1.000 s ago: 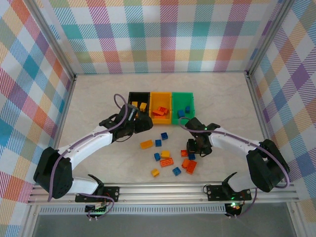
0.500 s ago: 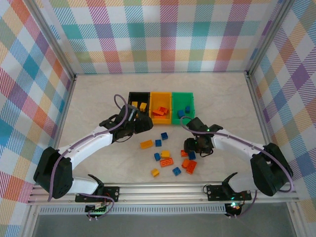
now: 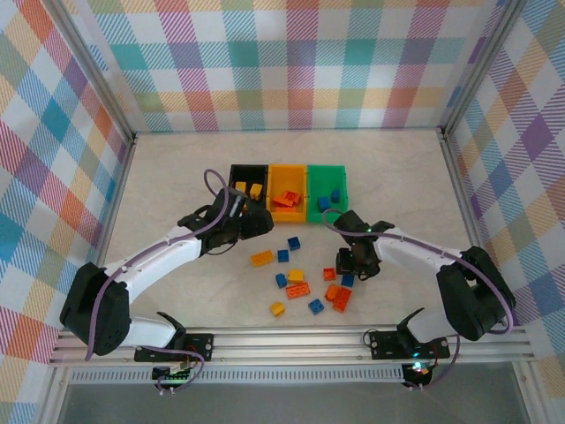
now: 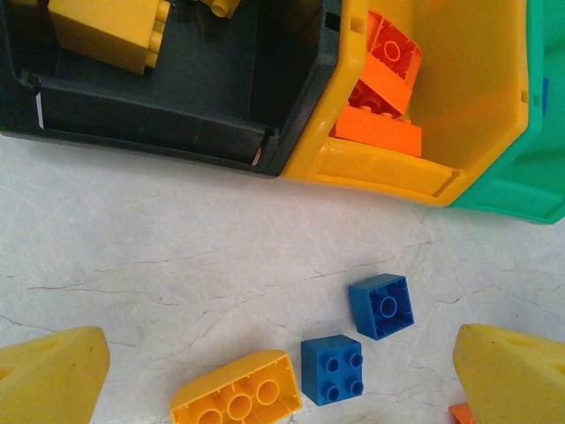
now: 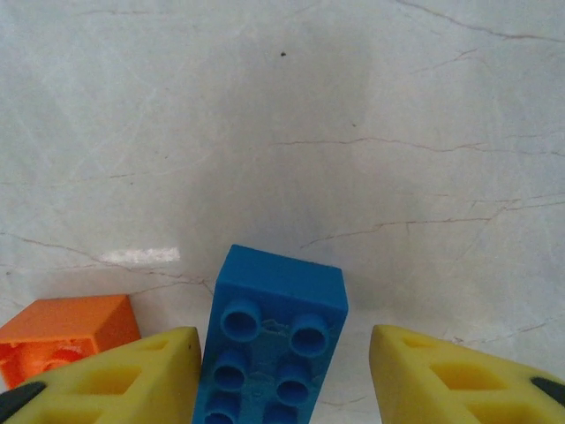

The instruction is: Sort the legos into containers by color

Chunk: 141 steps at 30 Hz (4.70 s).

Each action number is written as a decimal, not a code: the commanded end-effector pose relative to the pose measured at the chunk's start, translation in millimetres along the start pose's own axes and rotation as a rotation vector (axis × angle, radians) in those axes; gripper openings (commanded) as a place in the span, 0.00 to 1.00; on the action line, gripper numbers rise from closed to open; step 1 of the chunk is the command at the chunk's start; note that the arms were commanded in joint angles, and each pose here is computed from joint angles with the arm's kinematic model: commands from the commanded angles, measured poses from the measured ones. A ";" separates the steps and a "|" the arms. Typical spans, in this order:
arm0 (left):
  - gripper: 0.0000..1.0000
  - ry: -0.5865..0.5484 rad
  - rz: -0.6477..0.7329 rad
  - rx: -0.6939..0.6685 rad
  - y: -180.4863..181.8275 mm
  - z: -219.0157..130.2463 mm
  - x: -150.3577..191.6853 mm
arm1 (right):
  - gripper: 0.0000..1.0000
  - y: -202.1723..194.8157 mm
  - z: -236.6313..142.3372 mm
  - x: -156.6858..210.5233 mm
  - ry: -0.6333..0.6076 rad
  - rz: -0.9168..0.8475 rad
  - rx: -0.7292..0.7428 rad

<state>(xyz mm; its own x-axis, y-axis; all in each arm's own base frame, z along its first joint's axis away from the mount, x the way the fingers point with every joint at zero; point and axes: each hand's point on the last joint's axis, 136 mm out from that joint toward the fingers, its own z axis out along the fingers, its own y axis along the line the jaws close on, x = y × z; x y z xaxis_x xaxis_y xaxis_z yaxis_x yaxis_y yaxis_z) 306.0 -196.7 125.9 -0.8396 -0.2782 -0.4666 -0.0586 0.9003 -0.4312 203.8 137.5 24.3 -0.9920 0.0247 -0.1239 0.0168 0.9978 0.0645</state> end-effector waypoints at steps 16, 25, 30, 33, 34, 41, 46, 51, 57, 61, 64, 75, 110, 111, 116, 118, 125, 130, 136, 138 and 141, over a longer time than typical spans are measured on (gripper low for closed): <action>1.00 0.037 0.027 -0.010 9.2 -0.6 12.0 | 0.33 36.2 -64.3 -82.4 -0.214 -0.025 -0.144; 1.00 0.070 0.018 -0.014 20.1 -5.5 28.0 | 0.34 66.4 -74.1 -203.9 -0.349 0.003 -0.129; 1.00 0.075 0.016 -0.008 21.4 -11.0 31.4 | 0.35 64.0 -58.2 -243.8 -0.361 0.001 -0.031; 1.00 0.087 0.016 -0.005 21.6 -11.8 34.6 | 0.40 64.4 -48.1 -253.7 -0.351 0.000 0.001; 1.00 0.091 0.018 -0.005 22.0 -11.6 35.6 | 0.44 65.0 -44.5 -254.8 -0.343 0.000 0.002; 1.00 0.103 0.031 0.000 21.1 -10.9 37.9 | 0.63 74.8 -65.1 -260.0 -0.391 0.001 -0.061; 1.00 0.130 0.118 0.014 1.9 -8.4 43.2 | 0.68 81.3 -93.4 -244.8 -0.443 -0.002 -0.133; 0.98 0.207 0.272 -0.002 -26.2 7.2 73.4 | 0.70 86.3 -97.5 -205.0 -0.444 -0.006 -0.199; 0.92 0.290 0.410 -0.041 -45.5 36.3 110.3 | 0.71 70.9 -86.2 -167.7 -0.414 0.014 -0.218; 0.82 0.308 0.440 -0.071 -47.4 55.4 116.9 | 0.71 61.4 -87.9 -154.4 -0.424 0.020 -0.214; 0.78 0.308 0.470 -0.129 -41.8 65.2 116.9 | 0.71 54.9 -92.0 -150.7 -0.438 0.025 -0.206; 0.59 0.252 0.510 -0.229 -29.4 86.1 107.2 | 0.71 44.8 -102.1 -147.2 -0.470 0.042 -0.221; 0.29 0.052 0.349 0.069 -183.1 96.5 -28.1 | 0.72 -4.9 -100.1 -125.8 -0.475 0.176 -0.168; 0.29 0.048 0.349 0.061 -184.9 100.9 -33.1 | 0.72 -5.2 -100.0 -125.4 -0.474 0.178 -0.170; 0.30 0.020 0.325 0.023 -184.8 122.1 -58.3 | 0.72 -4.3 -100.2 -123.6 -0.471 0.176 -0.181; 0.33 0.024 0.319 0.014 -186.3 128.6 -63.9 | 0.72 -5.0 -101.3 -123.3 -0.474 0.176 -0.182; 0.71 0.043 0.308 0.064 -206.4 130.6 -66.6 | 0.73 -5.2 -102.3 -121.8 -0.476 0.174 -0.188; 0.82 0.015 0.304 0.110 -217.3 102.7 -72.5 | 0.73 -0.9 -100.6 -120.1 -0.465 0.158 -0.209; 1.00 -0.029 0.268 0.183 -207.1 57.2 -64.3 | 0.73 13.1 -94.4 -113.2 -0.424 0.107 -0.275; 1.00 -0.035 0.255 0.191 -194.8 43.8 -55.9 | 0.73 19.2 -90.1 -107.9 -0.399 0.085 -0.289; 1.00 -0.026 0.236 0.176 -166.2 27.1 -36.2 | 0.73 31.0 -83.5 -97.4 -0.362 0.039 -0.311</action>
<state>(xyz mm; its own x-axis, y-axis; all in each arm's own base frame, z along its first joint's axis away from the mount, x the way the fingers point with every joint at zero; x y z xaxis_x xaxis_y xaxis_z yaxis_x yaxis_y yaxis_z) 375.3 -351.5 168.5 -0.8326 -0.0244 -0.5533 0.2229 0.8997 -0.3752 301.0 145.7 129.2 -0.8569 0.1966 -0.4766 0.0252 0.9393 0.3421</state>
